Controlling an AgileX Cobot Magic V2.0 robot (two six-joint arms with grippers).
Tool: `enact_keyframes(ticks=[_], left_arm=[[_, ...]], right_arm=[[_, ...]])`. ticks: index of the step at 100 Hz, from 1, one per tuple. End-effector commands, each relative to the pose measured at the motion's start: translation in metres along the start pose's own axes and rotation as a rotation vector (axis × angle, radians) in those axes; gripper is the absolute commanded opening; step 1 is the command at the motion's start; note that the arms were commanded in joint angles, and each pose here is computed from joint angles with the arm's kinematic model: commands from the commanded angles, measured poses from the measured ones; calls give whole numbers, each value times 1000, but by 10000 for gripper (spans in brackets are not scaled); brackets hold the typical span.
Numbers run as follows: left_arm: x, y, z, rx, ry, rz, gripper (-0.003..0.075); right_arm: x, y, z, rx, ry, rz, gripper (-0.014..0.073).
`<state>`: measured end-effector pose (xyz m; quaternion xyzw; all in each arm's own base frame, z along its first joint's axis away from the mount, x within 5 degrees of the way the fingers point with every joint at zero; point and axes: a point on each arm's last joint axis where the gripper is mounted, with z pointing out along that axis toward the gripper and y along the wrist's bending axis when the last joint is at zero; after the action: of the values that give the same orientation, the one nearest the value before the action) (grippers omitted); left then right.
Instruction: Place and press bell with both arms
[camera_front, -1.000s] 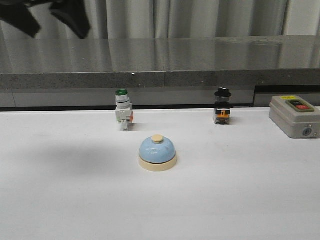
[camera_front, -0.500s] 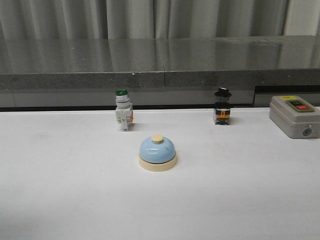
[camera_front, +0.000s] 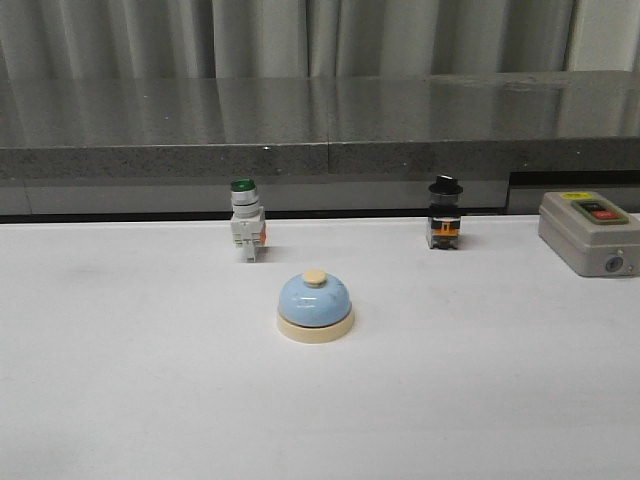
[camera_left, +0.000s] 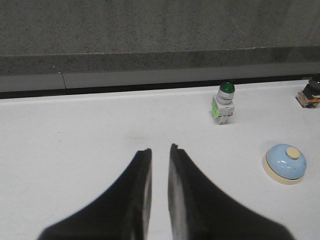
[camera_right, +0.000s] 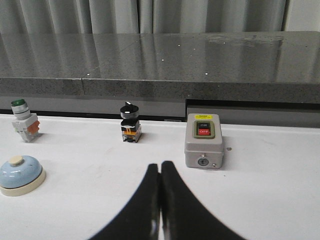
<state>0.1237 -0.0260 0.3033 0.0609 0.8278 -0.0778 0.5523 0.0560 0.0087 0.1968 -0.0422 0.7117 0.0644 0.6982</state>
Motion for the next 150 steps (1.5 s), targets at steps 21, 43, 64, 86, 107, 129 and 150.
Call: enact_keyframes(ticks=[21, 43, 64, 86, 107, 129, 150], left_arm=[[-15, -1, -4, 4, -104, -19, -19], [-15, -1, -4, 4, -104, -19, -19], [-15, -1, -4, 4, -104, -19, -19], [-14, 1, -8, -12, -250, 46, -19], [21, 3, -22, -12, -394, 82, -19], [77, 8, -27, -47, -407, 99, -20], [113, 15, -27, -131, -449, 86, -19]], right_arm=[[-13, 0, -3, 9, -113, -4, -60], [-13, 0, -3, 9, -113, -4, -60], [-13, 0, -3, 9, -113, -4, -60], [-13, 0, -3, 9, -113, -4, -60], [-13, 0, -3, 9, -113, -4, -60], [-13, 0, -3, 9, -113, -4, -60], [-13, 0, -3, 9, -113, -4, -60]])
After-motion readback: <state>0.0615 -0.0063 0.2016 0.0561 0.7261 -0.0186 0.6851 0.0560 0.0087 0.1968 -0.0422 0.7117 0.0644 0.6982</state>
